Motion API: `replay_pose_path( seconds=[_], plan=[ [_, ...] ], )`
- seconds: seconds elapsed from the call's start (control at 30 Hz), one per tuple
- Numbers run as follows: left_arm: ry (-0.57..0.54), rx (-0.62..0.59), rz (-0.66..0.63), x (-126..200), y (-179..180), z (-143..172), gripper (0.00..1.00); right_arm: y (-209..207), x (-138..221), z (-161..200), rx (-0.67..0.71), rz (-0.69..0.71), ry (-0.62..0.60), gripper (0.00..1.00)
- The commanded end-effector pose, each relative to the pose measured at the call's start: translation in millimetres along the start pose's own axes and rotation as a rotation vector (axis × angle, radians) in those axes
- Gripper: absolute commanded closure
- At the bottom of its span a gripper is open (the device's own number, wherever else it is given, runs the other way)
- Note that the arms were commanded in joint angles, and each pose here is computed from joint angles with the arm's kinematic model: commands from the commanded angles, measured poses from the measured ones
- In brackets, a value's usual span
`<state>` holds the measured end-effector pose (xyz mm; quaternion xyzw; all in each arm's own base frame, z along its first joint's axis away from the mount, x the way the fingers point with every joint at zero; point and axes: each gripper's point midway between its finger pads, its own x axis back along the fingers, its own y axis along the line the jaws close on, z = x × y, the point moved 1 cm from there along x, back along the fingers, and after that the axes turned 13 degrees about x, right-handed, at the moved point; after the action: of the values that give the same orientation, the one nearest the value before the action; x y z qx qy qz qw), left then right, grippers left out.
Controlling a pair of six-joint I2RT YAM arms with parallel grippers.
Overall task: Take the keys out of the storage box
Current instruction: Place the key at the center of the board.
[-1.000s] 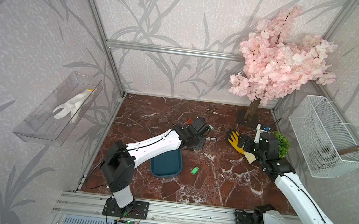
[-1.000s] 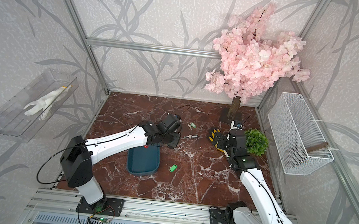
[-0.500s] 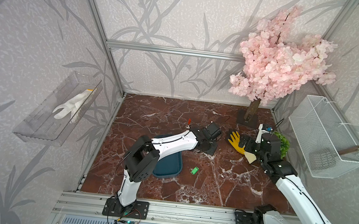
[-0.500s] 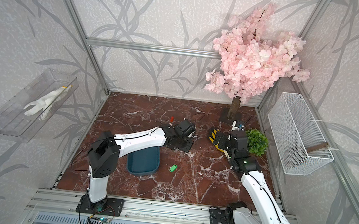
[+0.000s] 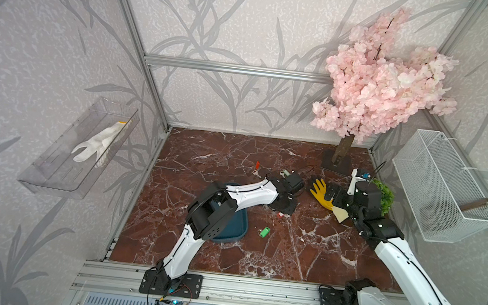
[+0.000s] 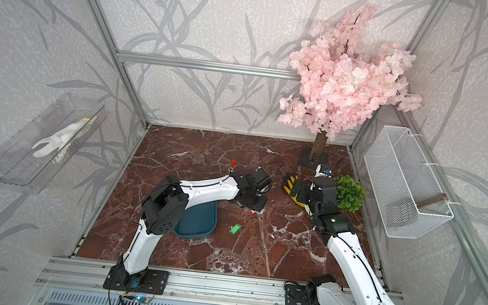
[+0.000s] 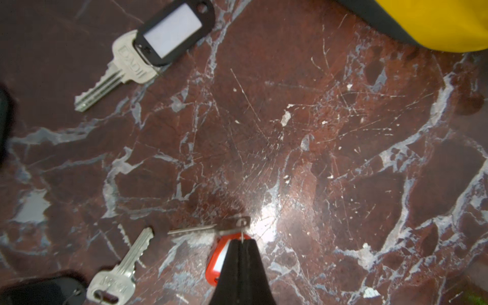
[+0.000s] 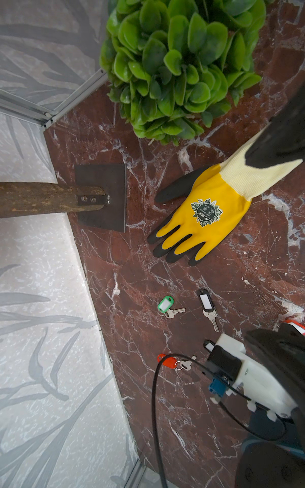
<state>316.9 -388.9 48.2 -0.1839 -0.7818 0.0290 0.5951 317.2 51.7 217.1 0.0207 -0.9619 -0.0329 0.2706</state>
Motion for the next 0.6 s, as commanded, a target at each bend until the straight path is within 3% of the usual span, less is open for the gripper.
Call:
replay_pose_path(
  seconds=[0.0,0.13,0.33,0.57],
  plan=[
    [-0.017,0.009,0.036,-0.1,-11.4,-11.3,1.00,-1.5,0.7,-7.5,-0.012,0.010,-0.013,0.01],
    [-0.007,0.008,0.055,-1.1,-16.9,-12.9,0.96,-1.8,0.2,-5.9,-0.009,0.011,-0.008,0.01],
    [-0.074,0.020,0.058,25.0,-14.0,-21.9,0.63,-0.8,-0.2,-4.3,0.002,0.006,0.003,0.01],
    [-0.205,0.058,0.062,82.2,4.2,-37.6,0.40,2.7,2.4,-8.2,0.015,-0.014,0.001,0.01]
  ],
)
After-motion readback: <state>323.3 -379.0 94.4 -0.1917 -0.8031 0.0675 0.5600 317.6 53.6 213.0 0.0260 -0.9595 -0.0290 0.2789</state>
